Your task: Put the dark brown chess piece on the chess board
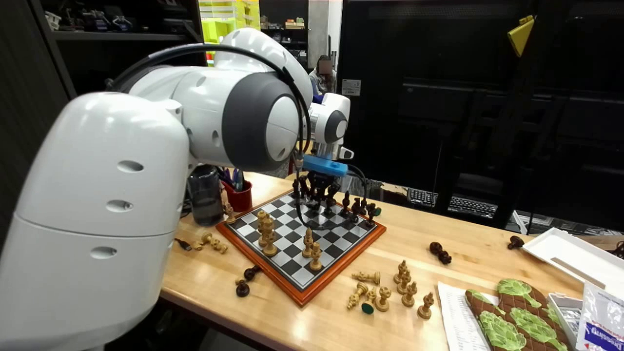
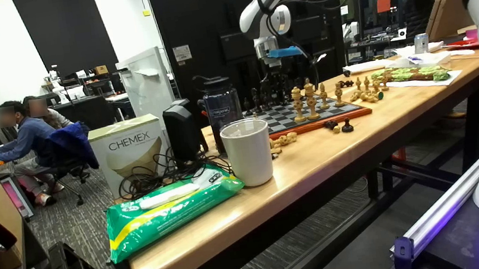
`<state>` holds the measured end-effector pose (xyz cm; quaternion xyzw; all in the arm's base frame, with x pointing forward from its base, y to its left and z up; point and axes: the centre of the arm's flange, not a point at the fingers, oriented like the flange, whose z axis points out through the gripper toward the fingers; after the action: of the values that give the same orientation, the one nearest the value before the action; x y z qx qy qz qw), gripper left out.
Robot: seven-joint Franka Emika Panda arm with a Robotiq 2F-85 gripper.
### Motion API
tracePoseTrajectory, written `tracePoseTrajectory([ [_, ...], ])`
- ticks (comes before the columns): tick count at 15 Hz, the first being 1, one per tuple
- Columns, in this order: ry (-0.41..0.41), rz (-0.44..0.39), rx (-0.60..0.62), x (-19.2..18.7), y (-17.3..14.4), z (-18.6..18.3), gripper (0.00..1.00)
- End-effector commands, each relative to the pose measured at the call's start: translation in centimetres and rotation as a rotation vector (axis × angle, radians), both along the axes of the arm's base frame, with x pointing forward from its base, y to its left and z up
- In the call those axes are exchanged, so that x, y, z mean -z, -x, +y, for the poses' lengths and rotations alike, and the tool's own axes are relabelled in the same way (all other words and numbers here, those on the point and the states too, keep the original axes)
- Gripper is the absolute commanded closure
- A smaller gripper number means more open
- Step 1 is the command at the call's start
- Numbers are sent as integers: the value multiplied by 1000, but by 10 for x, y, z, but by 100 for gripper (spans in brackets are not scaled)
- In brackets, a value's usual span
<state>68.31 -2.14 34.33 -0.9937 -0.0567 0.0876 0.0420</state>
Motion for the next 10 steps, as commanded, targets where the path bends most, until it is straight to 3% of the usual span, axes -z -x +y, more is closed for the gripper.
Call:
tracePoseTrajectory([
  [1,-11,-8,-20,1,-4,1,94],
  [7,-9,-3,-22,4,-5,3,94],
  [8,-8,-2,-21,4,-5,3,51],
  [10,-9,-3,-19,3,-5,2,47],
])
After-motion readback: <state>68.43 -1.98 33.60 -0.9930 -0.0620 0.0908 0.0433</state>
